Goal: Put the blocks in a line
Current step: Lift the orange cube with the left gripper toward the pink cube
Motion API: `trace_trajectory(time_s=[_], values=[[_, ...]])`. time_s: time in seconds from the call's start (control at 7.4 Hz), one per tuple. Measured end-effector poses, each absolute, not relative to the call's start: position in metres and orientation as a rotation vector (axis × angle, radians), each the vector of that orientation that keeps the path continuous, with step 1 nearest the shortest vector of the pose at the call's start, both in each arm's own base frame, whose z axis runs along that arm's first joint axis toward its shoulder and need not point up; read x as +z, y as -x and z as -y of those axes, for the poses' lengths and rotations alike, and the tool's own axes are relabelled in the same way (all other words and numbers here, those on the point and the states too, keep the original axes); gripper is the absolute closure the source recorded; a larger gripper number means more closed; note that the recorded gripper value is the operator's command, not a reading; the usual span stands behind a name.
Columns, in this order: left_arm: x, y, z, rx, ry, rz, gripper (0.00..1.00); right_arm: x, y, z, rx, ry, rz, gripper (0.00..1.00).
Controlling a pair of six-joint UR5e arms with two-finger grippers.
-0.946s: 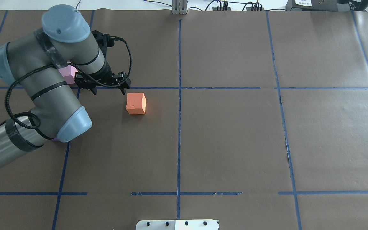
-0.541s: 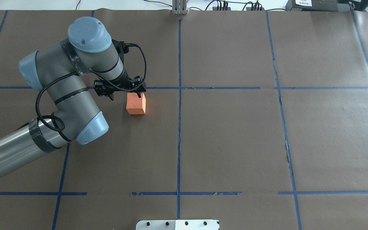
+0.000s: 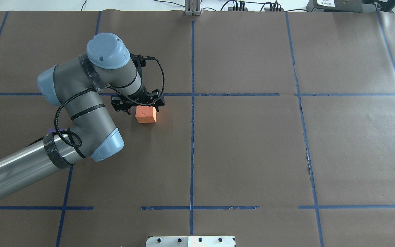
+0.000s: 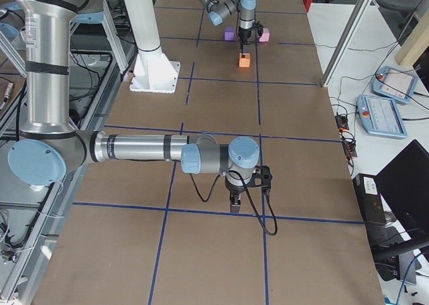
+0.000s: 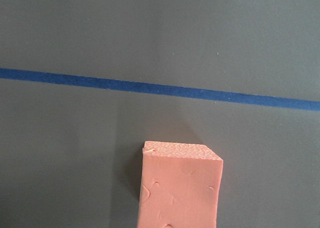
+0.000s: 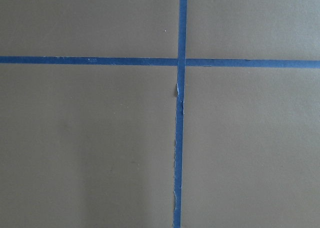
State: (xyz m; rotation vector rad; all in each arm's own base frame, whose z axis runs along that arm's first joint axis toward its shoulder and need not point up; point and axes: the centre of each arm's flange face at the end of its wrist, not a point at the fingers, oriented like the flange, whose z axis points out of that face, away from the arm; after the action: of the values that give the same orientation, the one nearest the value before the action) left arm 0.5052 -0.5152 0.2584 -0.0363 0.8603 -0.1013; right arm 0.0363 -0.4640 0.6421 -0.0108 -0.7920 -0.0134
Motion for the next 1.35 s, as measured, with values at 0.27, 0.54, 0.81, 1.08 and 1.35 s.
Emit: trace_trajectory(time_s=[0.27,0.54,0.81,1.08,1.35], values=[[0.263,-0.514,0.515,-0.103,0.014,-0.864,0.00,0.642,-0.036,0.464,-0.013,0.011,0.792,0.00],[0.268,-0.518,0.517,-0.110,-0.021,-0.859,0.00,0.642,-0.036,0.464,-0.013,0.011,0.792,0.00],[0.275,-0.525,0.519,-0.111,-0.047,-0.857,0.00,0.642,-0.037,0.464,-0.013,0.011,0.792,0.00],[0.280,-0.530,0.519,-0.108,-0.050,-0.857,0.15,0.642,-0.036,0.464,-0.013,0.011,0.792,0.00],[0.282,-0.533,0.515,-0.104,-0.050,-0.853,0.78,0.642,-0.036,0.464,-0.013,0.011,0.792,0.00]])
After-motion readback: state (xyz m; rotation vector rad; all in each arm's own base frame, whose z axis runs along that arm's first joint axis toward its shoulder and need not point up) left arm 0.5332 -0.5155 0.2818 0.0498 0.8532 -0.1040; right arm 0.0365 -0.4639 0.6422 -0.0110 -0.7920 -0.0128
